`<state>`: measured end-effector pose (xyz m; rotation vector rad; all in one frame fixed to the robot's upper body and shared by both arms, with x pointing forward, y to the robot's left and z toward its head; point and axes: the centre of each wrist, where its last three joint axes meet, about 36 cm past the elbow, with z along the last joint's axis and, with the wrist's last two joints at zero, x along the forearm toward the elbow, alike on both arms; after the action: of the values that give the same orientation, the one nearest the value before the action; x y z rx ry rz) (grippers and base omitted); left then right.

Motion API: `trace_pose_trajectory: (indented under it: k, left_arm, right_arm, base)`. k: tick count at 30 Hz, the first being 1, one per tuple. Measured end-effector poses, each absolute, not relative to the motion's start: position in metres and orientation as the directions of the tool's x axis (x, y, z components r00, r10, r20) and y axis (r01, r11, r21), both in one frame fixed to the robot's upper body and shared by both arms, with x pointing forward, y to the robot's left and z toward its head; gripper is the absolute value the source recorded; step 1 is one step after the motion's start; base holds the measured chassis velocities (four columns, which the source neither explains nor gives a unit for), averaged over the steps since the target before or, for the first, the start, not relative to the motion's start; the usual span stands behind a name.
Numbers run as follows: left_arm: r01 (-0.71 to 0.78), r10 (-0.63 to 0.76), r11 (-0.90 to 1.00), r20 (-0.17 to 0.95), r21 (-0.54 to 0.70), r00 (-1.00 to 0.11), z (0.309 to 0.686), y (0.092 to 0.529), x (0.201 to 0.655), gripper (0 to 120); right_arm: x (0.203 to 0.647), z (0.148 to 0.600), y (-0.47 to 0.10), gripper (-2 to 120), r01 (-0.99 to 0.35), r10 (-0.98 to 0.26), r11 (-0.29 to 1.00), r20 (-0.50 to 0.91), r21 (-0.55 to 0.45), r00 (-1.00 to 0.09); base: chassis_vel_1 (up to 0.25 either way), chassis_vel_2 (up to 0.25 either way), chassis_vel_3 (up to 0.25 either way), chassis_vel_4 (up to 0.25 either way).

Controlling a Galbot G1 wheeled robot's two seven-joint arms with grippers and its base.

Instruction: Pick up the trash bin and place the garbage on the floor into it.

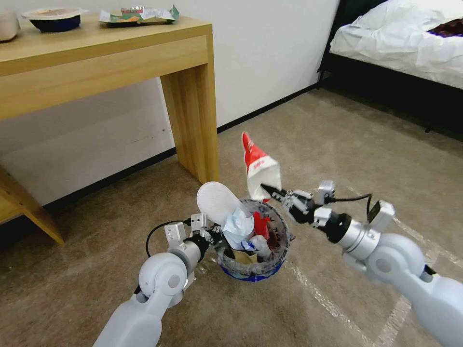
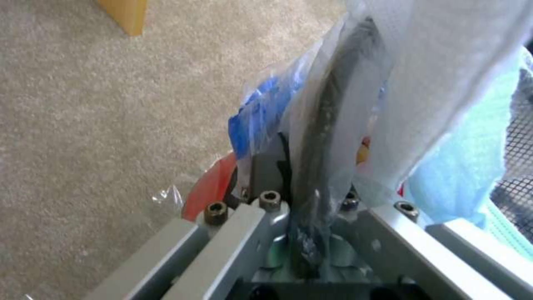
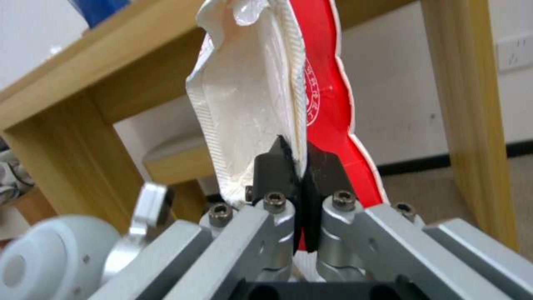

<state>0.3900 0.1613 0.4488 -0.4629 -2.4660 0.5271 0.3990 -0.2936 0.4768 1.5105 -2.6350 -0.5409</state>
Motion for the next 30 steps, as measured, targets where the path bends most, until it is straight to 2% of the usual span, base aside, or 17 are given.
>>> trace_pose_trajectory:
  k: [15,30]
  left_arm:
    - [0.198,0.445,0.842,0.437,-0.502,-0.782,0.460,0.159,0.390,1]
    - [0.189,0.440,0.838,0.430,-0.512,-0.788,0.461,0.161,0.396,1]
  right_arm:
    - [0.394,0.431,-0.302,0,-0.794,-0.835,0.501,-0.047,0.345,-0.548]
    - [0.396,0.413,-0.309,0,-0.776,-0.822,0.537,-0.002,0.330,-0.569]
  base:
    - [0.000,0.000,0.000,0.000]
    - [0.000,0.000,0.000,0.000]
